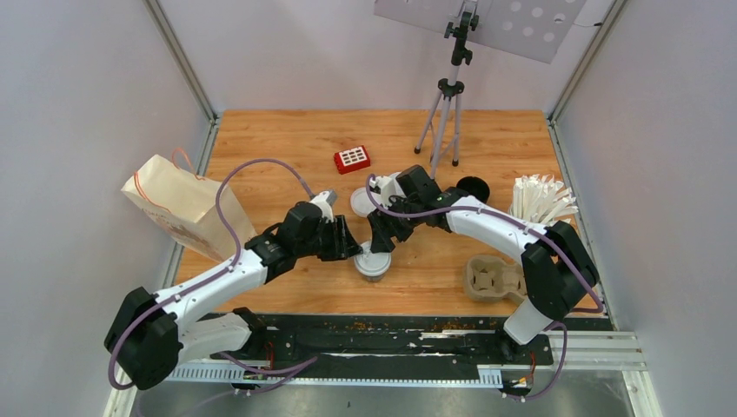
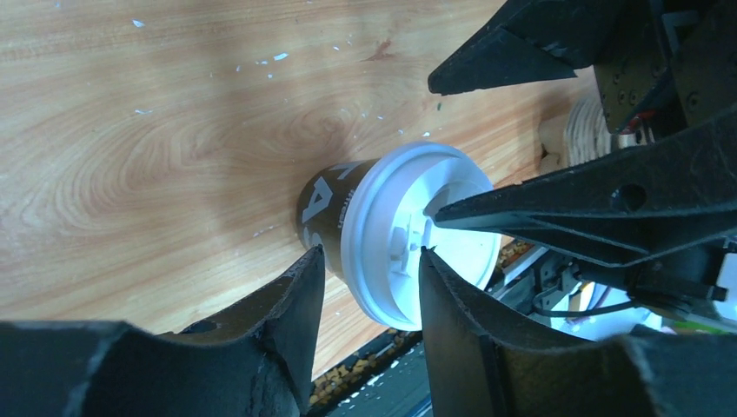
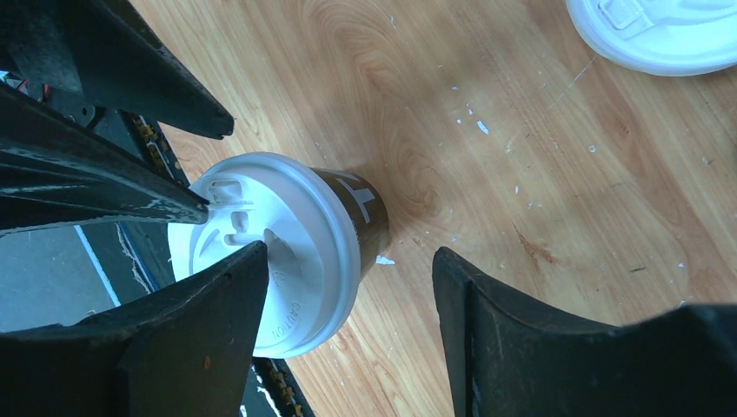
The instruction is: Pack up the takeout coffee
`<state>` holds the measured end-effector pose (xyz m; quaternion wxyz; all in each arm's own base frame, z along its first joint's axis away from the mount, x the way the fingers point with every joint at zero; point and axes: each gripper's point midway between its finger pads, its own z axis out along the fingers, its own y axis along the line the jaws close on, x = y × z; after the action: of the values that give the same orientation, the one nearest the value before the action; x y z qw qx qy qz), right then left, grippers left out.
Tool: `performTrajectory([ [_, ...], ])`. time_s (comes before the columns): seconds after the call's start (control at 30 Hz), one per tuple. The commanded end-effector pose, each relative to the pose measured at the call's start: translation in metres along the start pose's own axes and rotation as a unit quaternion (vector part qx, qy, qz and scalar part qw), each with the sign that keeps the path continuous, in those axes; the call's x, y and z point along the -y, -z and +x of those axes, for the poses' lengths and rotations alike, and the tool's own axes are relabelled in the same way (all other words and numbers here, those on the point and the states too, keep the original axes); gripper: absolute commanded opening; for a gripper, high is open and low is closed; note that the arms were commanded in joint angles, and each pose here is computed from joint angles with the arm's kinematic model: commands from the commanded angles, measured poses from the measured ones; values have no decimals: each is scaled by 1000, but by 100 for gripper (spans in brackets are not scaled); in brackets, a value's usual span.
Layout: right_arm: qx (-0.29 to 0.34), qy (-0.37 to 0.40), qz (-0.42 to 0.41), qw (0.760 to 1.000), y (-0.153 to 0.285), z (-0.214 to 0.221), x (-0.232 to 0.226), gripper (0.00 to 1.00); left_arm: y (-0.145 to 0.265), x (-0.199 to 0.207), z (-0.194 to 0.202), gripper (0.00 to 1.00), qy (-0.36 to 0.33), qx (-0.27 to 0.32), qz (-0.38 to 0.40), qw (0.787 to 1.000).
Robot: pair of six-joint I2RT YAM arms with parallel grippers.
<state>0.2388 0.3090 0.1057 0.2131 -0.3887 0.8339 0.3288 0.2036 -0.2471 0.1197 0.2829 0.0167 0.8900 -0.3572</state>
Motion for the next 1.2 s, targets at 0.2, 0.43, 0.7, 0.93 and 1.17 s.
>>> performTrajectory([
  [0.2, 3, -32, 28, 999, 10, -14, 1, 69, -14, -3, 0, 40, -34, -23, -8, 999],
  [0.43, 2, -171, 90, 981, 22, -1, 4, 73, -19, -8, 11, 34, -2, -36, -16, 999],
  [0.7, 61, -253, 94, 961, 39, 4, -9, 67, -20, -11, 19, 32, 7, -45, -35, 998],
  [0.93, 56, -241, 72, 966, 32, 4, -25, 58, -17, -12, 23, 29, 20, -44, -45, 998],
  [1.17, 25, -229, 86, 969, 19, 19, -19, 41, -11, -5, 25, 27, 30, -37, -37, 998],
])
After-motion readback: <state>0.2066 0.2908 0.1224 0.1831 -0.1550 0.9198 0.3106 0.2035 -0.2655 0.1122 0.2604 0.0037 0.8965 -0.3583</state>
